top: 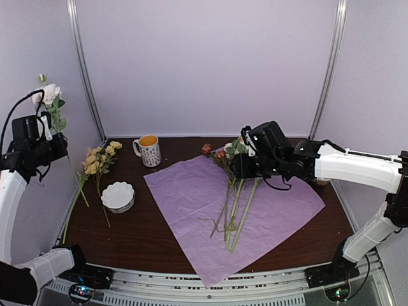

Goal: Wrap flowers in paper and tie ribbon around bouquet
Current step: Pass from the left arm to the right, then place the fake flower on the flattened wrapping paper.

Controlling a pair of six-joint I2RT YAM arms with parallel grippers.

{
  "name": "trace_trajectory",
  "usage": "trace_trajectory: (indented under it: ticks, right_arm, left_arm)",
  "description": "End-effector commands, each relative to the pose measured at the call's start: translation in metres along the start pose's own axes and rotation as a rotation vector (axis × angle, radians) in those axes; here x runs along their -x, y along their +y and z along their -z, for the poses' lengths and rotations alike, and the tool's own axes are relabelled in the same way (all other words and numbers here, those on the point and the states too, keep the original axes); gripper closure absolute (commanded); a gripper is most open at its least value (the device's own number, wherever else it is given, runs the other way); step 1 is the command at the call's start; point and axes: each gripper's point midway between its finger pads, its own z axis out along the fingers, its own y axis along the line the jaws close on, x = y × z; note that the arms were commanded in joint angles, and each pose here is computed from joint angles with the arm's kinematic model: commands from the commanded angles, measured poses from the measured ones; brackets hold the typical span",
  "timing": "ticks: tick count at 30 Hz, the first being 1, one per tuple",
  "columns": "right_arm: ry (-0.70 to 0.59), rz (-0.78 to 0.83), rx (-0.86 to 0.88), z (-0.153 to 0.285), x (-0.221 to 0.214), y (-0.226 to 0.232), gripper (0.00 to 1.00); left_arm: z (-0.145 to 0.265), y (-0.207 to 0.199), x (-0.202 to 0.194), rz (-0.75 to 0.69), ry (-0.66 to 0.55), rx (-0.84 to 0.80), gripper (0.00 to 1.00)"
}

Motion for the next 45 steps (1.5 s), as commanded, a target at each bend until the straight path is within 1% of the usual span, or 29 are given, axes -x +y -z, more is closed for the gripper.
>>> trace_trajectory:
  ticks: [1,4,7,9,11,13,18,20,21,22,23,24,25,26,28,29,30,31,33,34,36,37,40,42,45]
  right_arm:
    - [-0.145,0.046,0.203,0.03,0.038,0.042,0.43]
    - [-0.23,0.14,0.438,0.057,0.053,0.096,0.41]
    - [-0.242,0.254,0.667,0.085,0.059,0.157,0.4]
    - [-0.239,0.314,0.77,0.096,0.058,0.192,0.4]
    - [-0.246,0.352,0.826,0.104,0.06,0.219,0.4]
    - [-0.267,0.332,0.845,0.105,0.069,0.232,0.4]
    - [-0.348,0.239,0.863,0.103,0.094,0.244,0.38]
    - [-0.354,0.222,0.851,0.1,0.098,0.244,0.39]
    - [-0.355,0.211,0.834,0.097,0.099,0.243,0.43]
    - [-0.357,0.2,0.819,0.096,0.101,0.24,0.52]
    - [-0.359,0.191,0.805,0.094,0.102,0.238,0.64]
    - [-0.36,0.178,0.787,0.092,0.103,0.235,0.8]
    - [-0.363,0.166,0.772,0.091,0.104,0.232,0.97]
    - [-0.368,0.152,0.759,0.091,0.104,0.228,1.0]
    - [-0.377,0.105,0.742,0.09,0.107,0.219,1.0]
    - [-0.371,0.062,0.731,0.088,0.108,0.213,1.0]
    - [-0.358,0.025,0.711,0.082,0.108,0.205,1.0]
    - [-0.334,-0.023,0.684,0.073,0.107,0.195,1.0]
    - [-0.281,-0.144,0.595,0.047,0.102,0.163,1.0]
    - [-0.253,-0.211,0.547,0.034,0.096,0.145,1.0]
    - [-0.19,-0.346,0.418,0.003,0.073,0.1,1.0]
    - [-0.161,-0.403,0.365,-0.01,0.059,0.078,1.0]
    - [-0.109,-0.525,0.258,-0.042,0.014,0.025,1.0]
    - [-0.053,-0.577,0.203,-0.062,-0.014,0.001,1.0]
    - [0.035,-0.597,0.145,-0.086,-0.048,-0.017,1.0]
  left_arm:
    - [0.079,-0.108,0.07,-0.146,-0.314,-0.571,1.0]
    - [0.129,-0.172,0.078,-0.16,-0.406,-0.879,1.0]
    - [0.164,-0.223,0.072,-0.157,-0.415,-1.133,1.0]
    - [0.183,-0.253,0.066,-0.16,-0.406,-1.267,1.0]
    - [0.197,-0.28,0.058,-0.166,-0.373,-1.385,1.0]
    - [0.207,-0.302,0.049,-0.179,-0.328,-1.471,1.0]
    - [0.224,-0.34,0.028,-0.174,-0.276,-1.616,1.0]
    - [0.227,-0.349,0.025,-0.181,-0.256,-1.644,1.0]
    - [0.229,-0.351,0.024,-0.181,-0.255,-1.657,1.0]
    - [0.231,-0.352,0.023,-0.182,-0.255,-1.668,1.0]
    - [0.232,-0.353,0.022,-0.19,-0.254,-1.672,1.0]
    - [0.231,-0.353,0.021,-0.196,-0.25,-1.669,1.0]
    - [0.231,-0.353,0.021,-0.202,-0.248,-1.663,1.0]
    - [0.23,-0.352,0.02,-0.21,-0.243,-1.654,1.0]
    - [0.221,-0.352,0.016,-0.217,-0.217,-1.605,1.0]
    - [0.208,-0.352,0.018,-0.217,-0.203,-1.526,0.9]
    - [0.194,-0.351,0.017,-0.228,-0.182,-1.443,0.7]
    - [0.176,-0.348,0.016,-0.245,-0.157,-1.34,0.56]
    - [0.137,-0.337,0.011,-0.289,-0.098,-1.121,0.43]
    - [0.118,-0.326,0.009,-0.306,-0.064,-1.015,0.4]
    - [0.081,-0.302,0.004,-0.309,0.019,-0.844,0.38]
    - [0.062,-0.286,0.001,-0.288,0.066,-0.768,0.38]
    - [0.004,-0.223,-0.013,-0.171,0.2,-0.536,0.4]
    - [-0.019,-0.189,-0.024,-0.119,0.235,-0.434,0.41]
    - [-0.041,-0.152,-0.043,-0.091,0.269,-0.335,0.4]
